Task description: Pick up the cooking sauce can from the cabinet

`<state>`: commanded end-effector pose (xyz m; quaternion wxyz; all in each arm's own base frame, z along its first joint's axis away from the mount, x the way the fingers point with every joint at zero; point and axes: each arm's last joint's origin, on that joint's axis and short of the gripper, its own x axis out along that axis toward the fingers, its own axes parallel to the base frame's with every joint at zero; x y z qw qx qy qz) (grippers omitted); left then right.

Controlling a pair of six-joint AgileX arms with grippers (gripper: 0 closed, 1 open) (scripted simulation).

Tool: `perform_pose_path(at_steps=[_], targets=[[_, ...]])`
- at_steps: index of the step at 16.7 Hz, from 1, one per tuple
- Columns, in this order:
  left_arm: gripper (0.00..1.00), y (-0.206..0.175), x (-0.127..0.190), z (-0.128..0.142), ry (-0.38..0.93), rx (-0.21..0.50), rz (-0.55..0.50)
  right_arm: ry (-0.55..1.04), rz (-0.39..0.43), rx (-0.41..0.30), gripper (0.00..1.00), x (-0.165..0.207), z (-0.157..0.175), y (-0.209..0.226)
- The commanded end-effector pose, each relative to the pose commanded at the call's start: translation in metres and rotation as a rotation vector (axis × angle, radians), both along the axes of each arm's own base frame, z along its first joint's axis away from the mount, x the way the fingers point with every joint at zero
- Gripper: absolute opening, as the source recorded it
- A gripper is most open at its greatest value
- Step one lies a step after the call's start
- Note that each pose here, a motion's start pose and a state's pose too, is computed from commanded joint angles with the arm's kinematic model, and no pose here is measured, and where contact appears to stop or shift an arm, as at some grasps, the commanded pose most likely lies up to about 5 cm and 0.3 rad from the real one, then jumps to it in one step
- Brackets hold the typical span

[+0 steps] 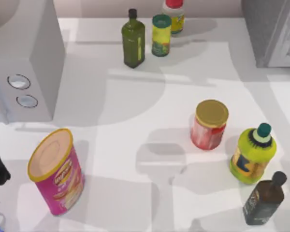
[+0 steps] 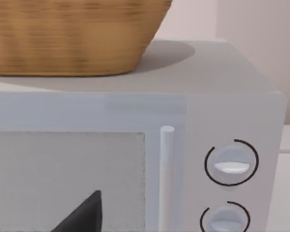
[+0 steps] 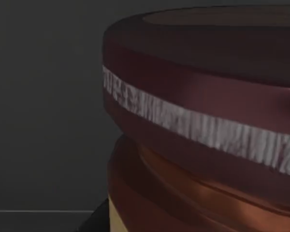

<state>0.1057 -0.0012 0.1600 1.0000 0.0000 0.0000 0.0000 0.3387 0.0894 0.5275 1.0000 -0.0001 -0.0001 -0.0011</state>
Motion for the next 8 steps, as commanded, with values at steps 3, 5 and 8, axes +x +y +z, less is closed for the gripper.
perform_pose_path(at_steps=[3,5,8], targets=[[1.00,0.000,0.000,0.000,0.000,0.000,0.000,-0.009,-0.002,0.002,0.00,-0.064,0.024,0.000],[1.00,0.000,0.000,0.000,0.000,0.000,0.000,-0.014,-0.004,0.004,0.00,-0.105,0.035,-0.004],[1.00,0.000,0.000,0.000,0.000,0.000,0.000,-0.010,-0.006,0.002,0.00,-0.134,0.040,-0.008]])
